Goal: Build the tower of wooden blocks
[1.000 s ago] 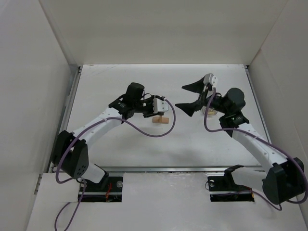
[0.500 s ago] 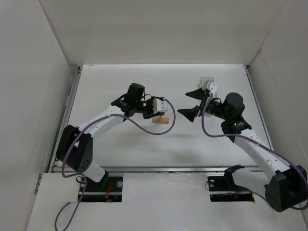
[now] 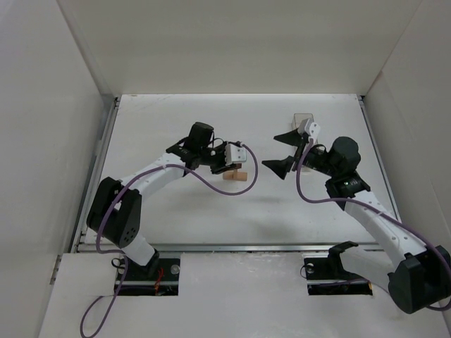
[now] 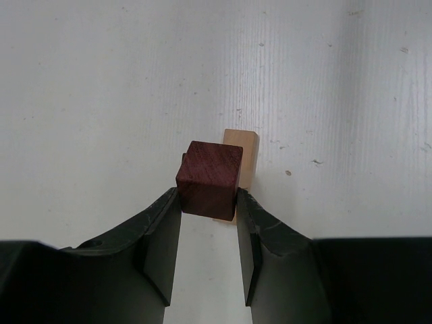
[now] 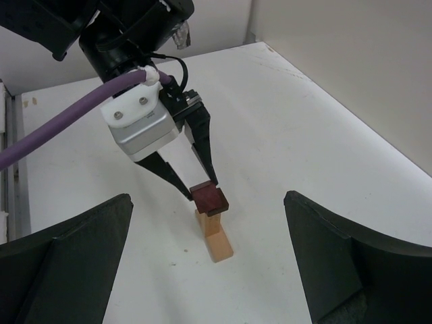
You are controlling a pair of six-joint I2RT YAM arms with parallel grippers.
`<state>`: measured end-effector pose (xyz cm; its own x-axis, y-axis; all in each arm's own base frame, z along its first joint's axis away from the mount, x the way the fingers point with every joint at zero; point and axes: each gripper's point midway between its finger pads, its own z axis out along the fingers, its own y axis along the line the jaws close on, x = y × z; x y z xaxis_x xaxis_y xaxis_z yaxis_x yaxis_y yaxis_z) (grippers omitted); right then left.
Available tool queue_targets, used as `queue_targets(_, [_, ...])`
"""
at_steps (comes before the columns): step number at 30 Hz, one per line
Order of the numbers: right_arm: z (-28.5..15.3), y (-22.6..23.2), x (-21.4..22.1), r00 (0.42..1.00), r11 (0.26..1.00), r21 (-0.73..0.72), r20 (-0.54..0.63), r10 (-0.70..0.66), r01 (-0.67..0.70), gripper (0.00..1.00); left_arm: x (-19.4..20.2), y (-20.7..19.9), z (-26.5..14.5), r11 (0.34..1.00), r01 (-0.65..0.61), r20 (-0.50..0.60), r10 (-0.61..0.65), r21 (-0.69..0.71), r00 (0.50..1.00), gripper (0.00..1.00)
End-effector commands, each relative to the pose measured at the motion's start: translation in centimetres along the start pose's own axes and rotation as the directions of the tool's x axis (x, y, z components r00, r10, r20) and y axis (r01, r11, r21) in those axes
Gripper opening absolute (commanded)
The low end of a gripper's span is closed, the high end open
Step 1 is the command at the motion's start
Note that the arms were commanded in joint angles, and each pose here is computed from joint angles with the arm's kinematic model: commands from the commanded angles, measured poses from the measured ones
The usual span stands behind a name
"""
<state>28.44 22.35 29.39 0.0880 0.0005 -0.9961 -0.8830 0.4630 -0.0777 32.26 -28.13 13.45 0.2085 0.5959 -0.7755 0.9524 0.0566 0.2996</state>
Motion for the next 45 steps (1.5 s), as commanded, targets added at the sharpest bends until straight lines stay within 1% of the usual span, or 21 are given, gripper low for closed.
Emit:
queue_targets(1, [-0.5,0.3,-0.6,0.999,0.999,-0.006,0.015,-0.036,0.036,1.00,-2.2,1.4,-0.7,0.999,-0.027,0.071,0.029,-0.034,0.997,0.00])
queue_targets(17, [-0.6,0.2,-0.5,0.999,0.999,-0.006,0.015,-0.036,0.036,1.00,-0.7,0.7,-0.3,1.000,-0.014,0.039,0.015,-0.024,0.999,0.00])
queue_targets(25, [-0.6,0.2,-0.4,0.999,0.999,-0.006,0.008,-0.039,0.039,1.00,-0.6,0.6,-0.3,0.999,-0.037,0.033,0.037,-0.019,0.999,0.00])
queue_targets(45, [-0.5,0.3,-0.1,0.999,0.999,-0.016,0.003,-0.033,0.033,1.00,0.0,0.3,0.0,1.000,-0.026,0.024,0.026,-0.007,0.999,0.00])
